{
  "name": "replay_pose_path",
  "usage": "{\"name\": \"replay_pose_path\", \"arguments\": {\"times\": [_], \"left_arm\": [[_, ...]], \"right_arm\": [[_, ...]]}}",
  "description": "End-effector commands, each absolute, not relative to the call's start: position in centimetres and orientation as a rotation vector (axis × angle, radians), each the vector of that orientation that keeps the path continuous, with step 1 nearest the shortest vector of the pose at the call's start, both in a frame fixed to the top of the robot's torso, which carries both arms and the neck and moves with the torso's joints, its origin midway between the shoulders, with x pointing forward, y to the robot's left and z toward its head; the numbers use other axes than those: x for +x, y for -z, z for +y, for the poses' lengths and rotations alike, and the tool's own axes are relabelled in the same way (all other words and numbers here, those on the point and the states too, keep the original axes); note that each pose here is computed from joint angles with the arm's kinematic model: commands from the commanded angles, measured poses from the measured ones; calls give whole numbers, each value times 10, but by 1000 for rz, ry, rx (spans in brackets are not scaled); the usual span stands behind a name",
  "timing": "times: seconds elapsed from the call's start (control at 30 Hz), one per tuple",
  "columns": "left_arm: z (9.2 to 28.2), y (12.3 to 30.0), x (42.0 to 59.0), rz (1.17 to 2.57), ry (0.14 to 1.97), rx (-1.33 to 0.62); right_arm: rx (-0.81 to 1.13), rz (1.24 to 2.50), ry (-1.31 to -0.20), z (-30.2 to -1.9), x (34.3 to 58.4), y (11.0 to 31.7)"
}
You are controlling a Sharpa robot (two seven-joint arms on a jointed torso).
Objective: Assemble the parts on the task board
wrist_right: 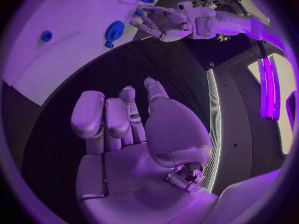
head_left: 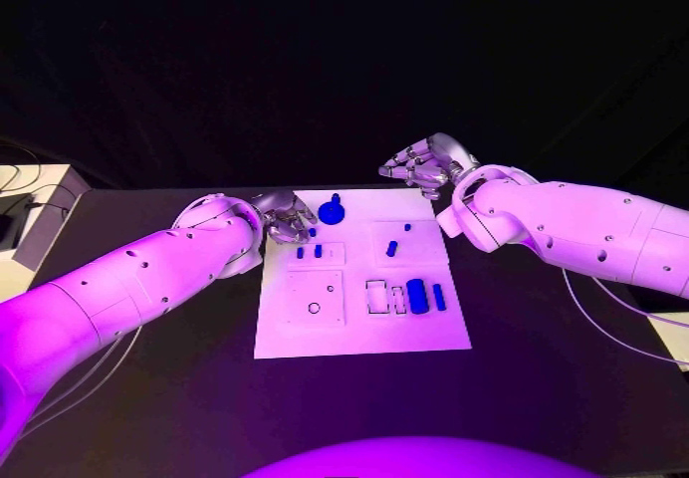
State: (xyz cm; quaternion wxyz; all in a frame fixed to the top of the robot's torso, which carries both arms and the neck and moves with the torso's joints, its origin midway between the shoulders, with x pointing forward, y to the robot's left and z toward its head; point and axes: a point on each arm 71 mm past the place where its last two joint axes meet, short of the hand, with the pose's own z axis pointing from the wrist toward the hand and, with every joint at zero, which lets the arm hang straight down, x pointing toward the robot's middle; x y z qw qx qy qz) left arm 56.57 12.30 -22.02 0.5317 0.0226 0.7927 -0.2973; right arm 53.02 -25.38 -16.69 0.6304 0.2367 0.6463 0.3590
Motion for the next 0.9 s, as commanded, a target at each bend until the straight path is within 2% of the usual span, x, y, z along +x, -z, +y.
{"name": "replay_pose_path", "arguments": {"times": [0.03,0.43,0.67,0.77,0.9], "left_arm": [[126,219,567,1877,690,54],[157,210,573,1818,681,-34],[185,194,575,1708,896,-388],[194,187,573,1669,1005,-532],[206,186,567,1667,1202,-836]], "right_arm": [[530,1472,-821,-256,531,166],[480,1473,-809,-268,531,165],[342,1505,-806,-271,529,165],[257,1515,-777,-273,528,166],[112,1548,-706,-278,526,169]]}}
